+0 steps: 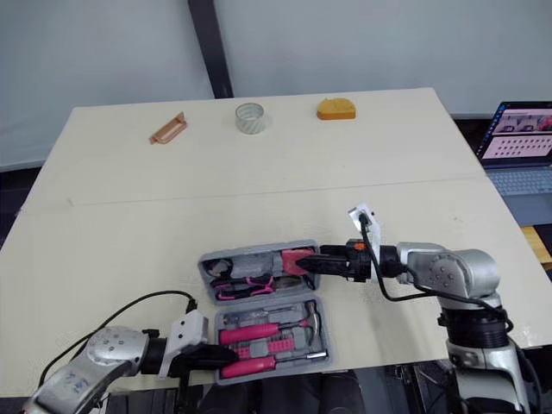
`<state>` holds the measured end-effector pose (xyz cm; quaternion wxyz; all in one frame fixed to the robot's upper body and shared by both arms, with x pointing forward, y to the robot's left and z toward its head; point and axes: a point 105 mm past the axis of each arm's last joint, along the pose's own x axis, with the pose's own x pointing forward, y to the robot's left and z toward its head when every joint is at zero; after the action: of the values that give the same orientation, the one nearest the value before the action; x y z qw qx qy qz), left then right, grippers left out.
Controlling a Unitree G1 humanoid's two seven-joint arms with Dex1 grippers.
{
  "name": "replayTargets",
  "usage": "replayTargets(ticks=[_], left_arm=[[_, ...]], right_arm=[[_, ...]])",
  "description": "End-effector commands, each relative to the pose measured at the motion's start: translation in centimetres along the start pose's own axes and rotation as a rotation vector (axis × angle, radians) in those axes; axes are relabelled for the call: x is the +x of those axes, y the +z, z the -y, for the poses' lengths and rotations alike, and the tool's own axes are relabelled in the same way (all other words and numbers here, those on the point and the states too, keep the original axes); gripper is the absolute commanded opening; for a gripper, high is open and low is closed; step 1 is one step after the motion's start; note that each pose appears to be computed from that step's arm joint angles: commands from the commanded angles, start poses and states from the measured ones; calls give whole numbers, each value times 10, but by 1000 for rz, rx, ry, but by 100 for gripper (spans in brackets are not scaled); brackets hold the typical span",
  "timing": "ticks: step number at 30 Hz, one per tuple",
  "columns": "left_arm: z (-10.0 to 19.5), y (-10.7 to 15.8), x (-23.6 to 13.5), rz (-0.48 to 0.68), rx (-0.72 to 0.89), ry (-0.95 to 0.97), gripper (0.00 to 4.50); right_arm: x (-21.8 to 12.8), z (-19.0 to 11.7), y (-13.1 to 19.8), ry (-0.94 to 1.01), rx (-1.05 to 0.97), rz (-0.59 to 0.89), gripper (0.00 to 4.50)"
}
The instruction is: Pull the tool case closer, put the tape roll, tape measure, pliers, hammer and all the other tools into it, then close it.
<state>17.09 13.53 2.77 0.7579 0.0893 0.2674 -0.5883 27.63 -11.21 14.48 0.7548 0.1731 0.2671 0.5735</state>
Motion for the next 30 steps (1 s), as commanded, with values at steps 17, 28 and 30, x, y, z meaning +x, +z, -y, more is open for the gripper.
replayTargets(ticks=[17,28,30], left_arm=[[-31,13,-85,44,-117,241,0],[-37,24,-83,52,-100,256,0],[-40,26,-85,60,-94,273,0]], right_arm=[[0,-55,-38,210,-32,-192,439],[-5,-60,-46,210,-22,-175,439],[-9,-55,-36,185,-41,-135,439]])
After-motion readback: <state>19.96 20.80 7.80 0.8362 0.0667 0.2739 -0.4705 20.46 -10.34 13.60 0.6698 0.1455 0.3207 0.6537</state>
